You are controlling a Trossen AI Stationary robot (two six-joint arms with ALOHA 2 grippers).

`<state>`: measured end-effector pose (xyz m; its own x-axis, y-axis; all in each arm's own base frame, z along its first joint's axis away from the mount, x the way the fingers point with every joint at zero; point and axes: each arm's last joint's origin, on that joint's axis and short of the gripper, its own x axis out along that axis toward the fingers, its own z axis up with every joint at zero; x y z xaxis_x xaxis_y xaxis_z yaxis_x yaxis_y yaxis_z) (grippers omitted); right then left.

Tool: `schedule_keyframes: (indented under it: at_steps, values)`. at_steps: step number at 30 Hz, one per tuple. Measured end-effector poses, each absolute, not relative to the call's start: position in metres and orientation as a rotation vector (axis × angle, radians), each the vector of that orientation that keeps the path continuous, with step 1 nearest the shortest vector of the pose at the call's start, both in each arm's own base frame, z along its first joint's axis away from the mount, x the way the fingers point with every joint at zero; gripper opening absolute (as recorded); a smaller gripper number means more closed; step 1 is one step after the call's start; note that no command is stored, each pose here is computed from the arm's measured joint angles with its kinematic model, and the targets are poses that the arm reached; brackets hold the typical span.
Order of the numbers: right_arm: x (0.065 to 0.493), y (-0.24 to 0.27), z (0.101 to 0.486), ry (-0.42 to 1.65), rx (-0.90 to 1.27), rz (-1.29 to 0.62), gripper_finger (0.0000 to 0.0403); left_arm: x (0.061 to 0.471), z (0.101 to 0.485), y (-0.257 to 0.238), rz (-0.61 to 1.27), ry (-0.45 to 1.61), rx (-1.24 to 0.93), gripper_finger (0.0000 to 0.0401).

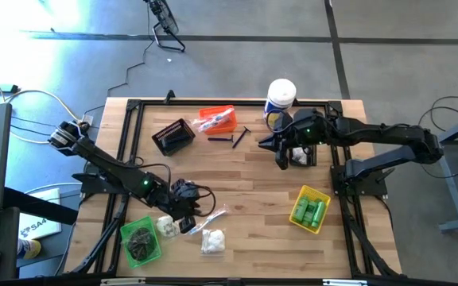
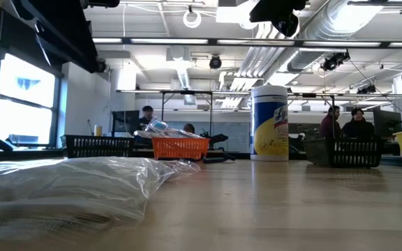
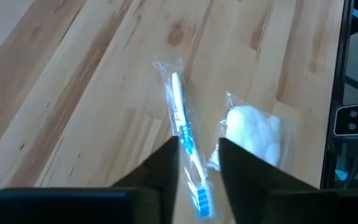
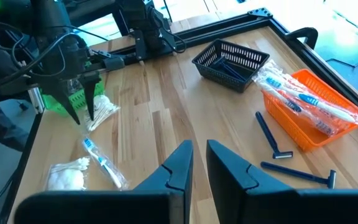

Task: Pick & Place Travel size toiletries
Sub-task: Put the blue toothbrush into the orange bin

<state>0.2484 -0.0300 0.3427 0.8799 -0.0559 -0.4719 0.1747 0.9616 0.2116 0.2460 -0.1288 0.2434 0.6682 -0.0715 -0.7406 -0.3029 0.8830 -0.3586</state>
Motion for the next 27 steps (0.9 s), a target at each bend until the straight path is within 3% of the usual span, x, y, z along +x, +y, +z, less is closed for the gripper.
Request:
schedule_keyframes:
  at_steps: [5, 9, 27]
  values:
    - [0.248, -0.030, 0.341, 0.500, 0.254, -0.123, 0.0038, 0.245, 0.243, -0.131, 0.083, 0.875, -0.508, 0.0182]
    - [0.247, -0.030, 0.340, 0.518, 0.255, -0.125, 0.0038, 0.246, 0.241, -0.132, 0.062, 0.902, -0.515, 0.0214]
    - [0.245, -0.030, 0.337, 0.544, 0.257, -0.128, 0.0038, 0.281, 0.173, -0.157, -0.003, 1.076, -0.548, 0.0220]
